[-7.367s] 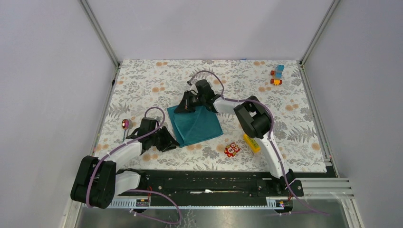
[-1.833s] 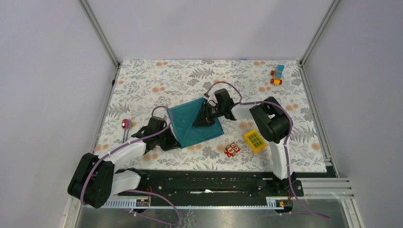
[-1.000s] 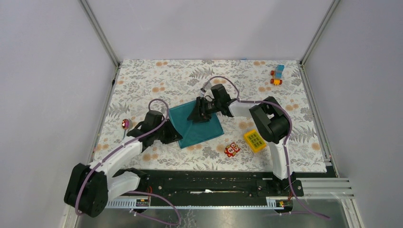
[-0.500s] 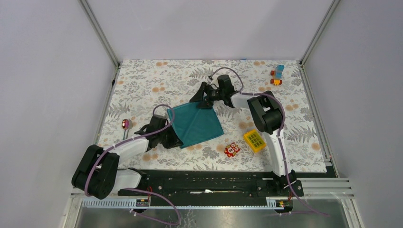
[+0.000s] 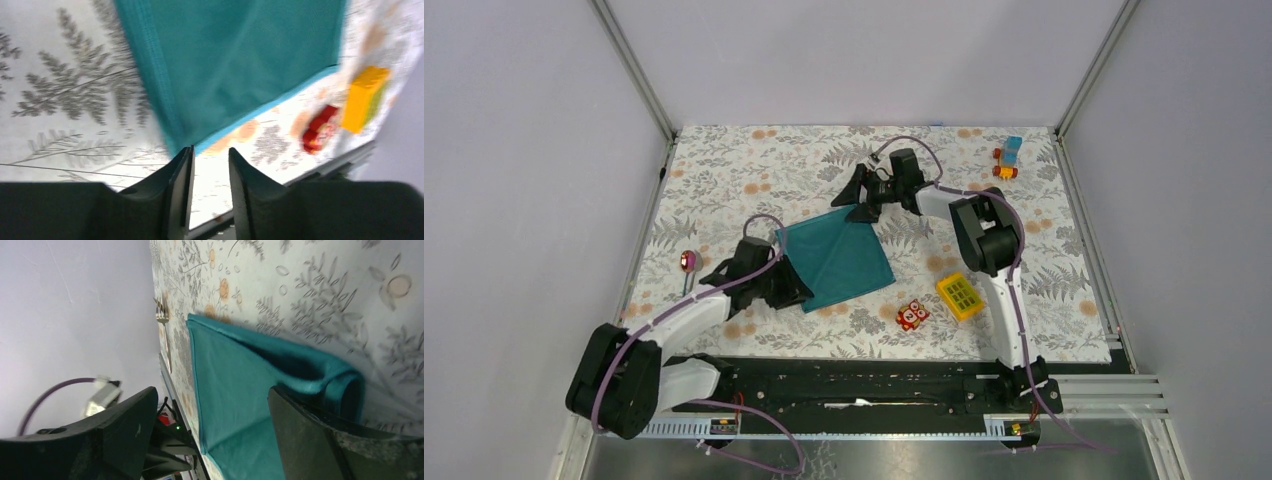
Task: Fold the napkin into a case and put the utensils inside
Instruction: Smooth out the upper triangle-folded napkin at the center of the board, then move the upper triangle-folded napkin to the center of the board.
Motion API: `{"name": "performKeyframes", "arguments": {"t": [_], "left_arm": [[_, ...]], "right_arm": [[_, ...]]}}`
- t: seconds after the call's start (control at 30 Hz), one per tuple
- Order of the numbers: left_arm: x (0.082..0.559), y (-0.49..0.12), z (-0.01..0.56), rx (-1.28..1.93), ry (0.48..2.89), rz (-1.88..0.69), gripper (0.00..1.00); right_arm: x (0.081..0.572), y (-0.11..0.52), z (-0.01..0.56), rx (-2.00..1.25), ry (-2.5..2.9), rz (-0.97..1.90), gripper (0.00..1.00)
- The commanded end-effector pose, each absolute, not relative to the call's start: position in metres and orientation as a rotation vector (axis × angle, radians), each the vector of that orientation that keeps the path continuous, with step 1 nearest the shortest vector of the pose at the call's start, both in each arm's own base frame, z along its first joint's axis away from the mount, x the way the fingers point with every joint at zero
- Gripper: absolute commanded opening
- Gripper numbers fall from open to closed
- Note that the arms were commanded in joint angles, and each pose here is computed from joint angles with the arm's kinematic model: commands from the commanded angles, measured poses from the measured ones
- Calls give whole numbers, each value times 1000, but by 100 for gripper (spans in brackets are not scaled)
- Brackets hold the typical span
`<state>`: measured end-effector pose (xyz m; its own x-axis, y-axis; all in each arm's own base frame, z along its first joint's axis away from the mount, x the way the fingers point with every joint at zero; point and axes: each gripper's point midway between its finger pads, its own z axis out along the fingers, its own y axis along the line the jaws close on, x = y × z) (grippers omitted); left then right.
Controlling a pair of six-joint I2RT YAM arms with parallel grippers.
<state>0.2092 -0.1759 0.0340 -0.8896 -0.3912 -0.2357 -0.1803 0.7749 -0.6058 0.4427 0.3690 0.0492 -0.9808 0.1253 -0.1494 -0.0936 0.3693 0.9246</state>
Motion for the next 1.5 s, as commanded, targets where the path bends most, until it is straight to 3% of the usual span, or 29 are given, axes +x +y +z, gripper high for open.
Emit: {"name": "performKeyframes", "arguments": {"t": [0.0,0.23,0.27,0.3,0.37,0.5,0.83,1.27,1.4,1.47], "left_arm": [[235,-194,109,-337,2457,-985,43],[264,-165,178,-326,2317,-956,70],[268,-157,186,-335,2294,-956,90],[272,-150,193,-344,2275,-956,98],[278,-139,205,-351,2242,-962,99],[283,-127,212,-372,2215,-988,98],[254,-136,198,-333,2232,-1074,99],[243,-131,194,-320,2237,-1032,99],[245,-129,196,-322,2231,-1013,99],[248,-126,196,-332,2228,-986,99]], "right_arm": [[431,363,141,-171,2342,1579,90],[375,329,147,-262,2499,1077,93],[362,329,143,-277,2518,1008,93],[345,334,141,-305,2526,960,93],[318,342,132,-328,2552,891,90],[282,350,100,-326,2628,815,73],[290,315,27,-236,2713,527,24],[291,231,-19,-109,2812,298,19],[300,232,3,-262,2785,276,24],[305,237,25,-336,2746,244,30]]}}
